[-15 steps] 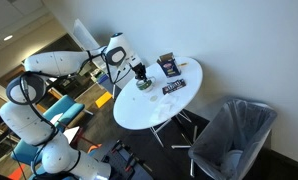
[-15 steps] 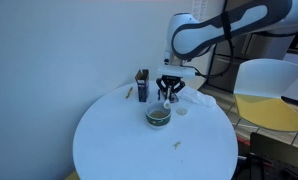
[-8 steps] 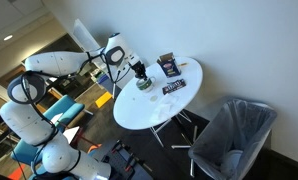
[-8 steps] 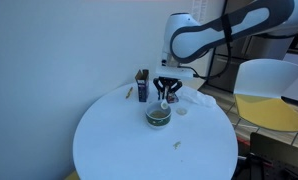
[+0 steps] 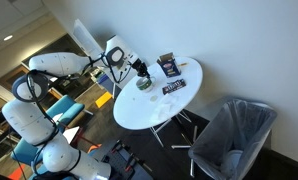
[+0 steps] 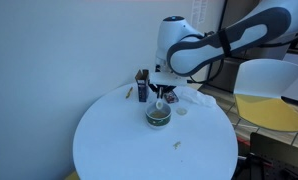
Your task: Use the spoon to stir the pot
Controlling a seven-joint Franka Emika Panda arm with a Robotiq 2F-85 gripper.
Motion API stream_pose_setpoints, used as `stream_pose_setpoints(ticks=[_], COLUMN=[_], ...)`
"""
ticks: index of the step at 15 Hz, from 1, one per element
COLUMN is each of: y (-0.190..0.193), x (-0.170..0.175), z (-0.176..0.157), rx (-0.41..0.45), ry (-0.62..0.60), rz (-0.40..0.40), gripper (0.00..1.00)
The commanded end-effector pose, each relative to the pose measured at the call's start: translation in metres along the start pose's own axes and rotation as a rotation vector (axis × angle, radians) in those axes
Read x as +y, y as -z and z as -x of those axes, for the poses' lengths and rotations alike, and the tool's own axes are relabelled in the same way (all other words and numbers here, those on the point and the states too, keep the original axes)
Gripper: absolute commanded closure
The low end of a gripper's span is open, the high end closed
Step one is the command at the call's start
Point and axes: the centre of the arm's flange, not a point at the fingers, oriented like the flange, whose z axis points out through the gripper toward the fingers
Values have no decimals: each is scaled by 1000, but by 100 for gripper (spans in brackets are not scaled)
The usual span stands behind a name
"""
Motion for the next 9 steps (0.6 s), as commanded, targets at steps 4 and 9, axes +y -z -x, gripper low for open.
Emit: stream_pose_setpoints(ticks=[4, 9], y=[-3, 4], x=[-24, -27], z=[33, 59], rx=[184, 282], ry=[72, 146], rz=[-1, 19], gripper=[96, 96])
